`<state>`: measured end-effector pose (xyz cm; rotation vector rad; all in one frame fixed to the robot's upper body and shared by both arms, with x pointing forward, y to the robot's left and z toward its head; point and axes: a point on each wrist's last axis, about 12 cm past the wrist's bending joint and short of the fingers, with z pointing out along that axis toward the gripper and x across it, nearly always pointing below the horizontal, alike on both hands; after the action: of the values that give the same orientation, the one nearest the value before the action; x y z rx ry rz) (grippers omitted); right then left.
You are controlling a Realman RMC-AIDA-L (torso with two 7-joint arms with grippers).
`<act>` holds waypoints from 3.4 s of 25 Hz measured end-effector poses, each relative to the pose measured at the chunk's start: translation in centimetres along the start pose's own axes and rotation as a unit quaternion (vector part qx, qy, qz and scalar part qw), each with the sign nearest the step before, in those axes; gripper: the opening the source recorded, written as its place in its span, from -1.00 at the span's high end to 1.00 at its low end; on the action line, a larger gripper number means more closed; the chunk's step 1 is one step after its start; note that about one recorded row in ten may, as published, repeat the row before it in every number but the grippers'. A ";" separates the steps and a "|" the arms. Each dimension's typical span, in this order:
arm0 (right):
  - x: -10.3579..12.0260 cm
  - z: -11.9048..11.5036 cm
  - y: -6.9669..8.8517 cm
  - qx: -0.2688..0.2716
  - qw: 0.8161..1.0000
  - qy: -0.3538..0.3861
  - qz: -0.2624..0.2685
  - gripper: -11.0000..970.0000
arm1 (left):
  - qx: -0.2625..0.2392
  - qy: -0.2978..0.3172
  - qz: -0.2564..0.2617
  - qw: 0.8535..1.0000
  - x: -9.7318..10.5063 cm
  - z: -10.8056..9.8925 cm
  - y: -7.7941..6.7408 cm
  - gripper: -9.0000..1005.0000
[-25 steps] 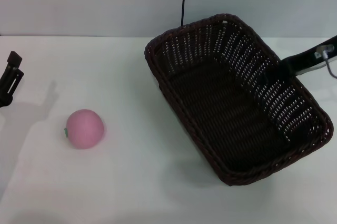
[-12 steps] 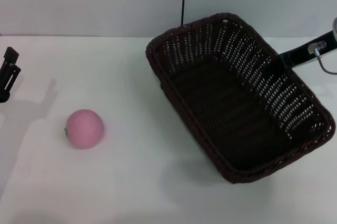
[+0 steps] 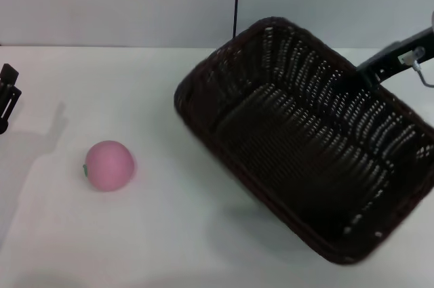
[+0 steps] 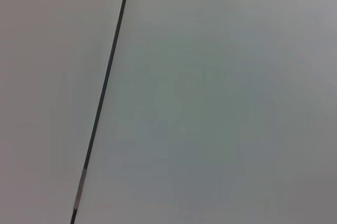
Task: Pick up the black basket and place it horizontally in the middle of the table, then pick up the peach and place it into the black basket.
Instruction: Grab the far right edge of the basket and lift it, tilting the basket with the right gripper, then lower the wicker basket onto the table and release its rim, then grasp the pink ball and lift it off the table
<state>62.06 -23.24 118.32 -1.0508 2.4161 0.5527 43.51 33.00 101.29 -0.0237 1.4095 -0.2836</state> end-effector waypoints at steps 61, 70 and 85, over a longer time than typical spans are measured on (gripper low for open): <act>-4.3 7.3 6.2 -0.039 0.902 -0.106 -0.417 -0.12 | 0.037 0.047 -0.016 0.998 1.2 -1.4 -1.2 -0.53; 0.9 -0.9 7.1 -0.025 0.905 -0.256 -0.339 -0.25 | 0.148 0.108 -0.012 0.983 -0.2 -2.1 0.8 -0.53; 15.5 -4.8 7.3 -0.078 0.812 -0.569 -0.105 -0.27 | 0.290 0.272 0.078 0.914 0.5 1.5 1.0 -0.52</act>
<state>45.97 -30.11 115.23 -0.6862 1.1901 0.9558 45.26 33.58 100.86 0.7027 1.8142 -0.5992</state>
